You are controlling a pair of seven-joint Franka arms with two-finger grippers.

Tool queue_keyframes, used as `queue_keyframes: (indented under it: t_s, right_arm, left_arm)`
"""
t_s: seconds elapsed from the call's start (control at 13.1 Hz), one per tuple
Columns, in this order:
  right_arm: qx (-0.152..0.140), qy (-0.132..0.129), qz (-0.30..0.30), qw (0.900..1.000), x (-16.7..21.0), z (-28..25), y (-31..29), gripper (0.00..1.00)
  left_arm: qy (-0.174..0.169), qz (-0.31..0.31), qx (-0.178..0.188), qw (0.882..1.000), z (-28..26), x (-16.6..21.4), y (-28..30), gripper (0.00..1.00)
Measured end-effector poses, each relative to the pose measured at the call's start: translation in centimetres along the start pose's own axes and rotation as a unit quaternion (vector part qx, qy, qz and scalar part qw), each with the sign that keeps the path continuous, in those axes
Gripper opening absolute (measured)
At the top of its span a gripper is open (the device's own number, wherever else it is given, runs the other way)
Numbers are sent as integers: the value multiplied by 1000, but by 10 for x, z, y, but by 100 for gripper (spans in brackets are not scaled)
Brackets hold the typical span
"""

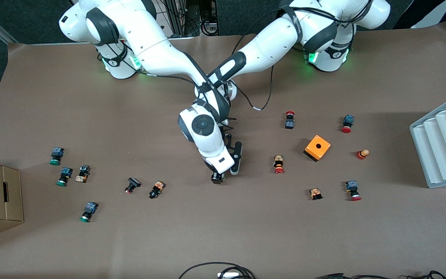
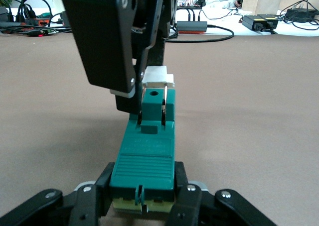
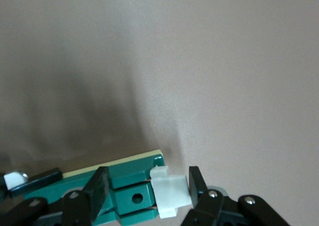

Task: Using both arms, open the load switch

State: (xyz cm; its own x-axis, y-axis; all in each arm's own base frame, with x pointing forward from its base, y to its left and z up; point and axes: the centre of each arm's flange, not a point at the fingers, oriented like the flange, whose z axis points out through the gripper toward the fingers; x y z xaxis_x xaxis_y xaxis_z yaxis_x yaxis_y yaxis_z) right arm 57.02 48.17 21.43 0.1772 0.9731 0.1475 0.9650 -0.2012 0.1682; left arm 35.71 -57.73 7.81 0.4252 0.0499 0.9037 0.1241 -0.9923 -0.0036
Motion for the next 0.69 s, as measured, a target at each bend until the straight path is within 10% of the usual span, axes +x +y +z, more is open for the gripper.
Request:
queue_keyframes:
  t_s: [0.69]
  right_arm:
    - [-2, 3, 1, 1000, 2, -3, 0, 66]
  left_arm:
    - [0, -1, 0, 1000, 0, 0, 0, 50]
